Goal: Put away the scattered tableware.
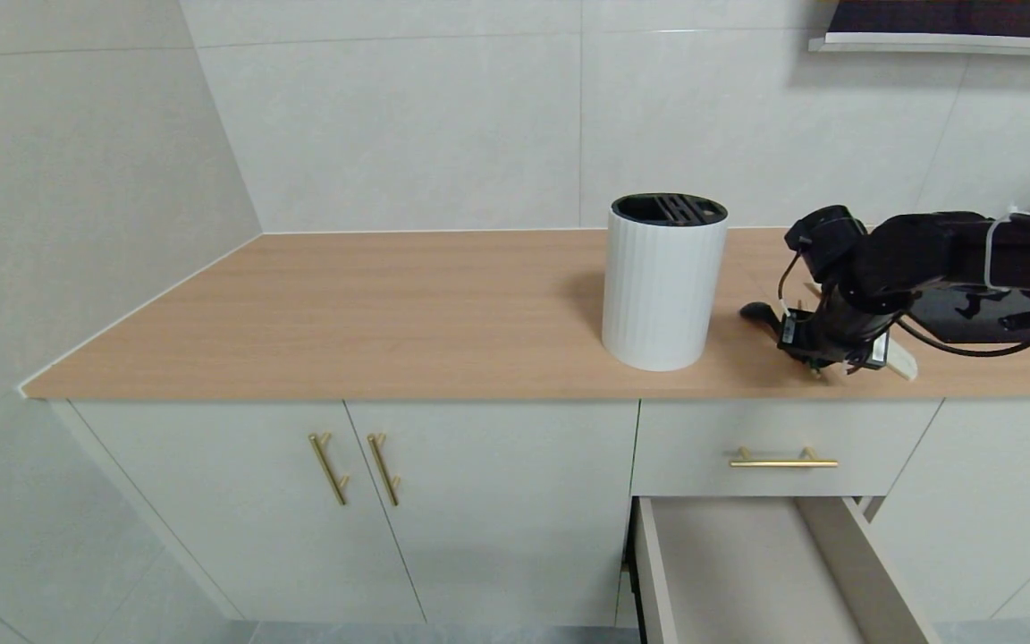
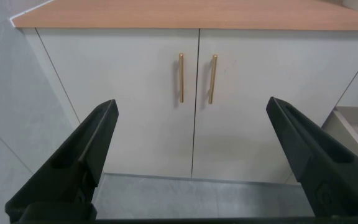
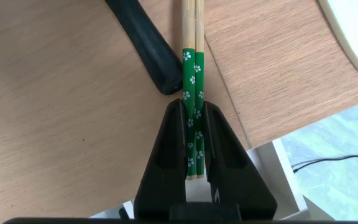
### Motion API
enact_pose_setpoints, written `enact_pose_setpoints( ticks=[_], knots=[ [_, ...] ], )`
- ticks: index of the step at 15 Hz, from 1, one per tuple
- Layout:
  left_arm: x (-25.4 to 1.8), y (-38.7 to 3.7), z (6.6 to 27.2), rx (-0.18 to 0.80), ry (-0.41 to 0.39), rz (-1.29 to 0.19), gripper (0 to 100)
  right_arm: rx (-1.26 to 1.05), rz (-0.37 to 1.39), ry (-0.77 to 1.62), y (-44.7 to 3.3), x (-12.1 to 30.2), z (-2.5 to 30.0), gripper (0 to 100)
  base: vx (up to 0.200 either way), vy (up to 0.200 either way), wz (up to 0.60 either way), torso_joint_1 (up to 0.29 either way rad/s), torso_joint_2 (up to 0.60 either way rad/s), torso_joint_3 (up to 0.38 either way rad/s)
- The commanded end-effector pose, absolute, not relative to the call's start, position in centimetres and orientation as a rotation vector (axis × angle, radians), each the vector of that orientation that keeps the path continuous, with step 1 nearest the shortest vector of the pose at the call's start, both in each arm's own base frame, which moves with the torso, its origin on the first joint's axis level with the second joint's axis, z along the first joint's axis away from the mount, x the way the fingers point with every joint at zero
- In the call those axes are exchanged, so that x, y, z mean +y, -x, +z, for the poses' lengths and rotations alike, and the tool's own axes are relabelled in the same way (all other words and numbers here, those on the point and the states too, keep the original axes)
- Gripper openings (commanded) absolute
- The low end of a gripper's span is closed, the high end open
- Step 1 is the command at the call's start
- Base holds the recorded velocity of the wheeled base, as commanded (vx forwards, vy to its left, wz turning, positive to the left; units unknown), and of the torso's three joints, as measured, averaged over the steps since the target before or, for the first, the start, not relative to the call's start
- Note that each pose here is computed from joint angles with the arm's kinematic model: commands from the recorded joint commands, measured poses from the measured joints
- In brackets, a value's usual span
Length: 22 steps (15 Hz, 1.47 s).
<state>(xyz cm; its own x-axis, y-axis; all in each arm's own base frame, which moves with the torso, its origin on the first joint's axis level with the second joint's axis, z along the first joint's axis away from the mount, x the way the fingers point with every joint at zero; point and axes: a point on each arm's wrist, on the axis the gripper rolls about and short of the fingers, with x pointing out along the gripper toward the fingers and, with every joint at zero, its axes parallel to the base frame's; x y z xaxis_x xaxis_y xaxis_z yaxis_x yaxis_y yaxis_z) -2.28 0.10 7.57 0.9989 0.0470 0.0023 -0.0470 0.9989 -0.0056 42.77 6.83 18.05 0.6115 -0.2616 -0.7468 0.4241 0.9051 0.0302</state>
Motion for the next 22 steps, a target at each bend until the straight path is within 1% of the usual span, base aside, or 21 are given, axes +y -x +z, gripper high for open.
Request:
enact_pose_setpoints(
  ticks=[1,3,5,6,7,8,10,11,15,16,19,22],
  knots=[
    [0.1,2.3,7.6,-0.002,0.006,0.048,100,0.799,-0.395,-0.223,-42.2,6.7,19.2,0,0.000,0.000,0.00,0.000,0.00,0.000],
    [0.1,2.3,7.6,-0.003,0.006,0.048,100,0.781,-0.392,-0.234,-40.6,6.4,21.4,0,0.000,0.000,0.00,0.000,0.00,0.000],
    [0.1,2.3,7.6,-0.003,0.008,0.048,100,0.814,-0.374,-0.237,-36.9,5.9,24.7,0,0.000,0.000,0.00,0.000,0.00,0.000],
    [0.1,2.3,7.6,-0.003,0.008,0.048,100,0.828,-0.364,-0.237,-36.1,5.9,25.1,0,0.000,0.000,0.00,0.000,0.00,0.000],
    [0.1,2.3,7.6,-0.003,0.008,0.048,100,0.881,-0.289,-0.251,-31.8,5.7,27.3,0,0.000,0.000,0.00,0.000,0.00,0.000],
    [0.1,2.3,7.6,-0.003,0.008,0.048,100,0.900,-0.202,-0.273,-28.5,5.6,28.6,0,0.000,0.000,0.00,0.000,0.00,0.000],
    [0.1,2.3,7.6,-0.003,0.008,0.048,100,0.928,-0.111,-0.235,-25.1,5.2,29.0,0,0.000,0.000,0.00,0.000,0.00,0.000],
    [0.1,2.3,7.6,-0.003,0.008,0.048,100,0.944,-0.044,-0.192,-22.0,4.7,28.8,0,0.000,0.000,0.00,0.000,0.00,0.000],
    [0.1,2.3,7.6,-0.003,0.008,0.048,100,0.965,0.089,-0.109,-16.7,6.1,27.9,0,0.000,0.000,0.00,0.000,0.00,0.000],
    [0.1,2.3,7.6,-0.003,0.008,0.048,100,0.978,0.123,-0.088,-15.8,6.5,27.5,0,0.000,0.000,0.00,0.000,0.00,0.000],
    [0.1,2.3,7.6,-0.003,0.008,0.048,100,1.034,0.156,-0.041,-15.8,7.4,25.9,0,0.000,0.000,0.00,-0.015,0.04,0.028],
    [0.1,2.3,7.6,-0.003,0.008,0.048,100,1.045,0.166,-0.028,-16.0,7.8,25.5,0,0.000,0.000,0.00,-0.142,0.37,0.232]
  ],
)
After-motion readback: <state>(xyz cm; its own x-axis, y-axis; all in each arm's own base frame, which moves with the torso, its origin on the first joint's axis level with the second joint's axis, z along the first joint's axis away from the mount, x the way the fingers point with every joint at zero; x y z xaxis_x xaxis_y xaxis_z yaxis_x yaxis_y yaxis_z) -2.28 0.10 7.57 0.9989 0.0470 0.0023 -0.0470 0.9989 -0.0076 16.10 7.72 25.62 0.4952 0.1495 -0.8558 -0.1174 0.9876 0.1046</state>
